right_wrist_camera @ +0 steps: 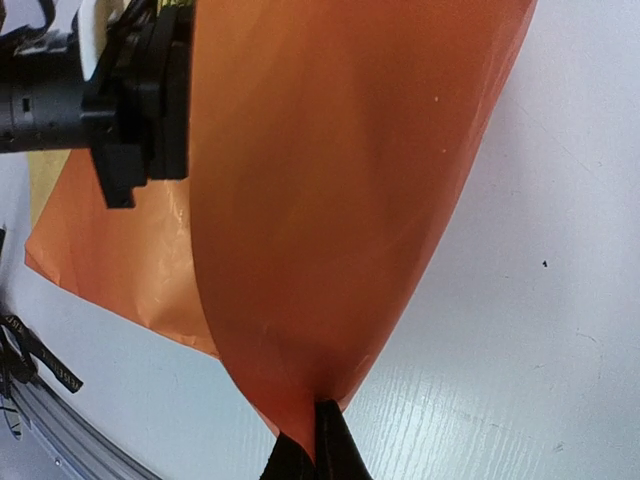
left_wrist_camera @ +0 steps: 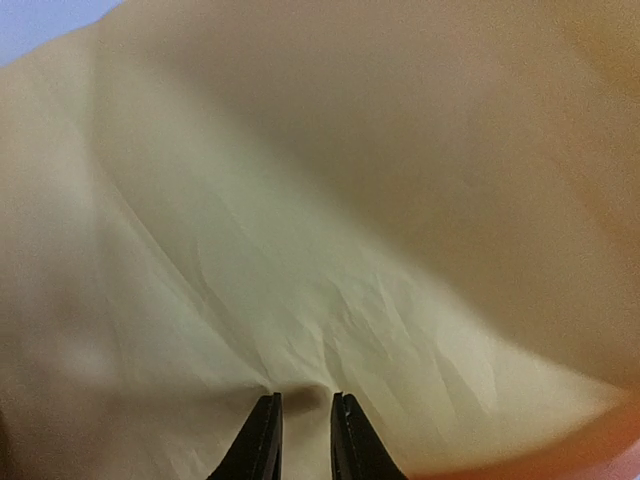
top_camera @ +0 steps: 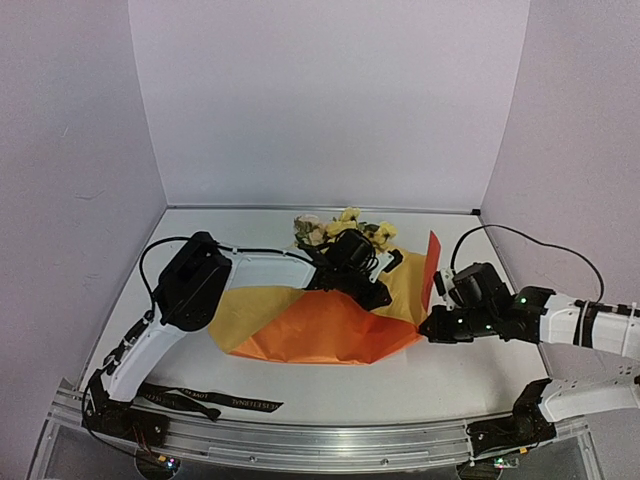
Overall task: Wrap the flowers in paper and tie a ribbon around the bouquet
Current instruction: Fold the one-fourth-folded wrapping paper at the center of the board.
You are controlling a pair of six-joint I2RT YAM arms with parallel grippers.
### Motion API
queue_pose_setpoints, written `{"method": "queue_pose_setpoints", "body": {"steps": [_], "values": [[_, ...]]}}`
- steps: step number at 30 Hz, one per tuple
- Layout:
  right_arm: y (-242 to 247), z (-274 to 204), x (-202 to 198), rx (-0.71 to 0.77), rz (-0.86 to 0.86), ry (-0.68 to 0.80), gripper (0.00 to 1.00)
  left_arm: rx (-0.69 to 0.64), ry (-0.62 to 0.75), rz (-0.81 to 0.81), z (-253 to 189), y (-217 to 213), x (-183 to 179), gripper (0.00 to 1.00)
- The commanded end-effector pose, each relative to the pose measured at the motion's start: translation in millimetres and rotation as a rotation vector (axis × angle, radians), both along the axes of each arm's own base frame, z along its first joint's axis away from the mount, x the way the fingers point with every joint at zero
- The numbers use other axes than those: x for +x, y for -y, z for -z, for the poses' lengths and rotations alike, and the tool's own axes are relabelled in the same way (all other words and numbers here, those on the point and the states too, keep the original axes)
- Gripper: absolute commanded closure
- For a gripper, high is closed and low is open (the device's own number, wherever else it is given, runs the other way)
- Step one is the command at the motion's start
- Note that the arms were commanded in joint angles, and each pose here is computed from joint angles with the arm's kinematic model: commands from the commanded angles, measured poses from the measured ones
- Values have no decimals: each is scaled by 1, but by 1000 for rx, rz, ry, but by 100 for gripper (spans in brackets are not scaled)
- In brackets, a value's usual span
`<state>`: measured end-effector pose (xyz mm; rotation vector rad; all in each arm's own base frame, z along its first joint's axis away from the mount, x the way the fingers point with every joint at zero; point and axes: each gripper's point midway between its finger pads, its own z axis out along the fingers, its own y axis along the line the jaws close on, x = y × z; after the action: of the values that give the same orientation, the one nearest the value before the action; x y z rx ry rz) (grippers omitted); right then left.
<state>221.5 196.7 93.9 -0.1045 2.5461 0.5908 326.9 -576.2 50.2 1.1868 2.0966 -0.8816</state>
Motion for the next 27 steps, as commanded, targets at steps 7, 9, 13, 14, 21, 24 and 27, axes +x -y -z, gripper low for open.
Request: {"method": "queue_pose_setpoints", "body": {"steps": [7, 9, 13, 14, 21, 24, 27], "values": [[0, -20, 6, -25, -10, 39, 100, 47, 130, -91, 17, 2, 36, 84], [2, -22, 6, -40, -13, 40, 100, 46, 142, -108, 16, 3, 40, 84], [9, -20, 6, -83, 0, 32, 100, 3, 167, -137, -10, 4, 47, 81], [12, -18, 6, -96, 8, 31, 100, -20, 171, -143, -24, 3, 51, 79], [40, -10, 5, -213, 58, 57, 100, -202, 161, -143, -123, -26, 54, 55], [51, -8, 4, -257, 73, 64, 100, -234, 135, -144, -151, -45, 43, 51], [57, -3, 3, -274, 84, 56, 100, -242, 90, -170, -160, -70, 30, 50]]}}
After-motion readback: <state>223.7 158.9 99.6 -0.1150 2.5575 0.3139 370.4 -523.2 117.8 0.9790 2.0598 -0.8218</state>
